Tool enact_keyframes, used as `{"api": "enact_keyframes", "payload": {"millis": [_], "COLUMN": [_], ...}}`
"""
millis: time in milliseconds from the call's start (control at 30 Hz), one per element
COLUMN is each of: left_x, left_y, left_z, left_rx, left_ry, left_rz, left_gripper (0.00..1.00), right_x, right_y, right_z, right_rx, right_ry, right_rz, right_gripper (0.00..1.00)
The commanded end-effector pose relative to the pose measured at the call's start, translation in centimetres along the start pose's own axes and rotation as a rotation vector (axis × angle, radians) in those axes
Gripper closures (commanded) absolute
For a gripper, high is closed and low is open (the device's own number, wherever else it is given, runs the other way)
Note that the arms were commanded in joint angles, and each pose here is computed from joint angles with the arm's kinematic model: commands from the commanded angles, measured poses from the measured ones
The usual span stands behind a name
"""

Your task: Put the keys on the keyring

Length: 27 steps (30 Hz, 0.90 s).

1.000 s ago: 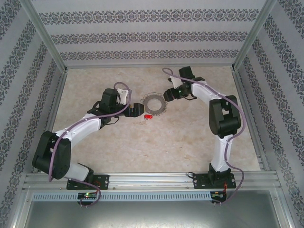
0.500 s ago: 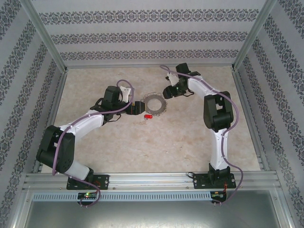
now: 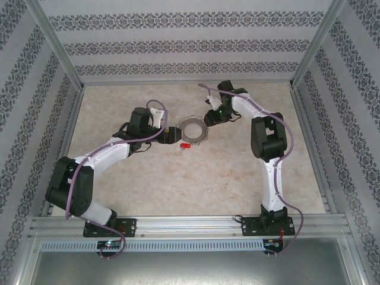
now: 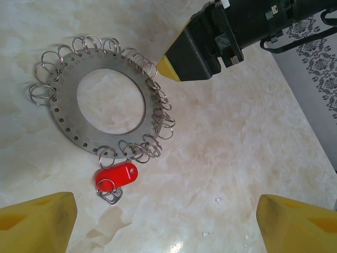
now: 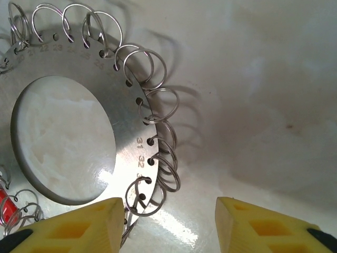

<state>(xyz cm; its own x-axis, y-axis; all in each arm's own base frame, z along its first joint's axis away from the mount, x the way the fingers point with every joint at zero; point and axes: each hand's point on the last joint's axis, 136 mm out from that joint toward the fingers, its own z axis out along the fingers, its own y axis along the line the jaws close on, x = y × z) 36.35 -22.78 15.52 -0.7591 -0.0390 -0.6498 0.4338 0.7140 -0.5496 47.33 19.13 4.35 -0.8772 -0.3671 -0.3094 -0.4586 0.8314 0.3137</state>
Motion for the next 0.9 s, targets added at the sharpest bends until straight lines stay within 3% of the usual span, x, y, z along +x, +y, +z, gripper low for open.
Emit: {"api": "enact_keyframes", "payload": {"millis": [0,500,867], "left_x": [-1.1,-1.6,-1.8], "left_y": [-1.4,-1.9,-2.2], "left_z": [-0.4,-1.0,-1.5], "left_rx": [0.036,0.041,0.042], "left_ry": [-0.036,-0.058,-0.069], "left_rz": [0.061,0.079,0.088], "left_gripper": [0.11,0.11,0.11], "right_x": [0.1,0.4,0.5], "right_y": [0.6,0.5,0.6], "right_z": [0.6,1.3,2.0], "right_rx": [0.004,0.037,0.036], "right_ry": [0.04,0.092,0.116], "right_rz": [-0.025,-0.045,-0.05], "right_gripper": [0.52,0.63,0.63]}}
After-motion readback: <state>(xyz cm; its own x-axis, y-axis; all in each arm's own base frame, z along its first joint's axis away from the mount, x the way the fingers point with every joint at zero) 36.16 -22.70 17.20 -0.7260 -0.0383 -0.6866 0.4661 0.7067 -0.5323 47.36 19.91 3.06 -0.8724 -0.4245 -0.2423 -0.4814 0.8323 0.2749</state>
